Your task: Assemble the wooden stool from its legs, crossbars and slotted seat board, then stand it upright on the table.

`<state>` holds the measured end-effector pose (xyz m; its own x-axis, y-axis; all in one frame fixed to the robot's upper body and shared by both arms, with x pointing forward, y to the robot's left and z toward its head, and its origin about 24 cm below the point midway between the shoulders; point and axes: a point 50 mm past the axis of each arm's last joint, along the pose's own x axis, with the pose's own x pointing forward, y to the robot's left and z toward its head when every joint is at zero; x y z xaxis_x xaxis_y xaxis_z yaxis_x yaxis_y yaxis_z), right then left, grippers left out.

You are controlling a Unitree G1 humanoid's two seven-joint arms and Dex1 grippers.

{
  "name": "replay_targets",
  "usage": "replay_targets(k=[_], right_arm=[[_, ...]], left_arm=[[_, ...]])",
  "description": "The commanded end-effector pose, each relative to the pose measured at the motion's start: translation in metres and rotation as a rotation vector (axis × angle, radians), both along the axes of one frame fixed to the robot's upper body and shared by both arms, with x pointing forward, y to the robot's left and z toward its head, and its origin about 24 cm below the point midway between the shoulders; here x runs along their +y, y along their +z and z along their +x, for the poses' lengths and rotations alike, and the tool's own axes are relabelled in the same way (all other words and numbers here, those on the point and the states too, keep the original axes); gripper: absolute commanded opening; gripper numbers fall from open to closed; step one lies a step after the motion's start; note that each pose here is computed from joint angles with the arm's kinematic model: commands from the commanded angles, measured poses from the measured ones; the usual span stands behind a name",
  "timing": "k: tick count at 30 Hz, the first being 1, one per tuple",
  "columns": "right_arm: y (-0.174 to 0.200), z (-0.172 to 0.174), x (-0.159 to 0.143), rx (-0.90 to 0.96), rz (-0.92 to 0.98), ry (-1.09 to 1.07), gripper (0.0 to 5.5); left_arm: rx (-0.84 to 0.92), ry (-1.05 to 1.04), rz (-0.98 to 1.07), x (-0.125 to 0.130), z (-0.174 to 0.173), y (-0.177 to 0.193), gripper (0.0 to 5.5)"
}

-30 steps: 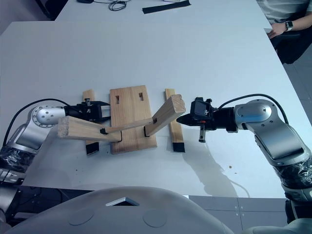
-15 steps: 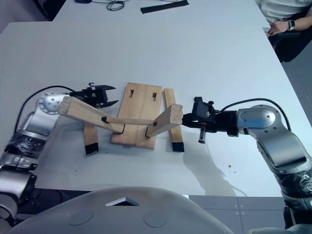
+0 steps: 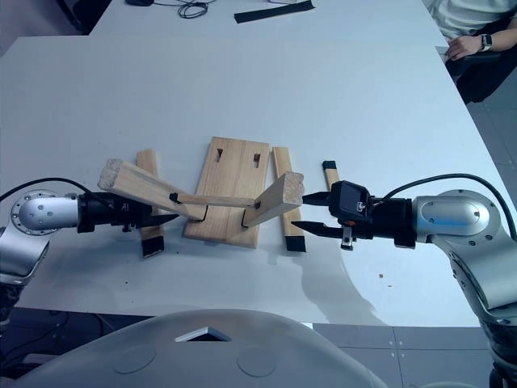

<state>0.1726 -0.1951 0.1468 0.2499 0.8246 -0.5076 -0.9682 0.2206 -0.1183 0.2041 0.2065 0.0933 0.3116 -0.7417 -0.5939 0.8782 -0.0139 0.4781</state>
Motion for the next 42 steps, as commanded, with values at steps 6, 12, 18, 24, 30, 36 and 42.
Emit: replay_targets(k=[6, 12, 18, 24, 30, 36, 42], right_arm=[[0.011, 0.005, 0.007, -0.043, 0.008, 0.026, 1.94], [0.012, 0.004, 0.012, -0.016, 0.036, 0.042, 2.13], [0.009, 0.006, 0.009, 0.011, 0.028, 0.023, 3.06], [0.014, 0.009, 0.015, -0.013, 0.051, 0.043, 4.14], [0.021, 0.012, 0.019, -0.026, 0.076, 0.059, 4.98], [0.02, 0.013, 0.024, -0.023, 0.091, 0.064, 5.37], [0.019, 0.011, 0.023, -0.006, 0.09, 0.07, 4.54]], left_arm=[[-0.024, -0.013, -0.019, -0.008, 0.007, 0.006, 2.46], [-0.031, -0.025, -0.026, -0.013, 0.009, 0.006, 2.46], [-0.04, -0.03, -0.012, -0.012, 0.012, 0.006, 2.46], [-0.054, -0.038, -0.004, -0.013, 0.017, 0.006, 2.46], [-0.063, -0.054, -0.001, -0.015, 0.017, 0.006, 2.46], [-0.078, -0.071, 0.004, -0.018, 0.019, 0.007, 2.46], [-0.091, -0.069, 0.016, -0.015, 0.024, 0.008, 2.46]])
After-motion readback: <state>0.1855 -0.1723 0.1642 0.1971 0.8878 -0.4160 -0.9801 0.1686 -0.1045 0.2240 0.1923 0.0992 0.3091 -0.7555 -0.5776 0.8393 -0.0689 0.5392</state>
